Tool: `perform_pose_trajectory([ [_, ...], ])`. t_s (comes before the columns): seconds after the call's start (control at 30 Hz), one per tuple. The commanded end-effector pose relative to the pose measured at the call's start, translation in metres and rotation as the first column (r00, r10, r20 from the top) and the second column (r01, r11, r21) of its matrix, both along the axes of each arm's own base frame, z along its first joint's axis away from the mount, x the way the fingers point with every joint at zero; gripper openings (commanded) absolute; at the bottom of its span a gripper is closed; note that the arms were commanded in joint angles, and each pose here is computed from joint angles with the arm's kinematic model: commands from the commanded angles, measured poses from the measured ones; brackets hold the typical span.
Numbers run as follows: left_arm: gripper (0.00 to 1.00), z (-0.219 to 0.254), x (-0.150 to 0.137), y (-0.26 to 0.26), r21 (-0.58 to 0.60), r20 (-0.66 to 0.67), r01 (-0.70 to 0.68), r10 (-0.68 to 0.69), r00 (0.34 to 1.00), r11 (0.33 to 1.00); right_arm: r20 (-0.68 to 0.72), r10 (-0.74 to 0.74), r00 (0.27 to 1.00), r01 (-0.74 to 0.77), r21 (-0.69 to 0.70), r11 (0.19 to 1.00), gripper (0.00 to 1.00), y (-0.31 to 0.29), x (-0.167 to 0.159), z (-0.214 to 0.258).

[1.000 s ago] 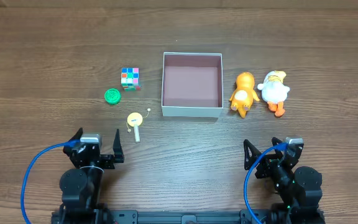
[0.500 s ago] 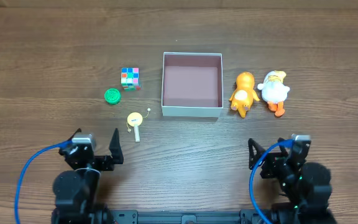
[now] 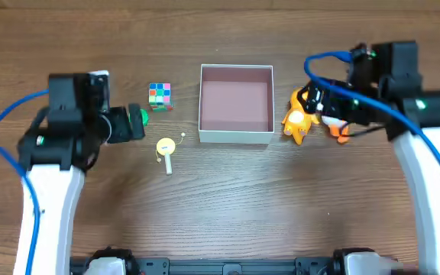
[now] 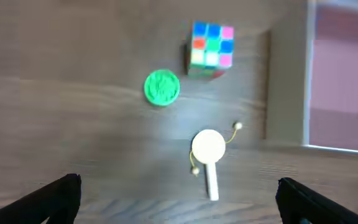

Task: Pack container
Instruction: 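Reach the right gripper to the orange dinosaur and grasp it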

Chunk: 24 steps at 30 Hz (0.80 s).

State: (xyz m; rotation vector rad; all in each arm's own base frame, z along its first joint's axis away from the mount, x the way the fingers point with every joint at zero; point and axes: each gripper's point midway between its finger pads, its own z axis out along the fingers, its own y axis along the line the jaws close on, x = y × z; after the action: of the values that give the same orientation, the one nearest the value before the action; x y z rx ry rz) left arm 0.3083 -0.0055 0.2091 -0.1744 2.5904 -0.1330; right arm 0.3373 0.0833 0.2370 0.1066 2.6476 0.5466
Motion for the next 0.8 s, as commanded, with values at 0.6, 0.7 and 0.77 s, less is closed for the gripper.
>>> perform_pose_trajectory([
  [0.6, 1.0, -0.035, 0.013, 0.002, -0.007, -0.135, -0.016, 0.015, 0.991, 1.0, -0.37, -0.139, 0.919, 0.086, -0.155, 0.984, 0.67, -0.015, 0.064, -0.195],
  [0.7, 1.0, -0.035, 0.013, 0.002, -0.008, -0.135, -0.017, 0.015, 0.991, 1.0, -0.362, -0.165, 0.917, 0.093, -0.208, 0.974, 0.52, -0.025, 0.063, -0.196],
  [0.77, 1.0, -0.035, 0.013, 0.002, -0.008, -0.135, -0.017, 0.015, 0.991, 1.0, -0.367, -0.178, 0.913, 0.093, -0.238, 0.967, 0.3, -0.03, 0.061, -0.197],
])
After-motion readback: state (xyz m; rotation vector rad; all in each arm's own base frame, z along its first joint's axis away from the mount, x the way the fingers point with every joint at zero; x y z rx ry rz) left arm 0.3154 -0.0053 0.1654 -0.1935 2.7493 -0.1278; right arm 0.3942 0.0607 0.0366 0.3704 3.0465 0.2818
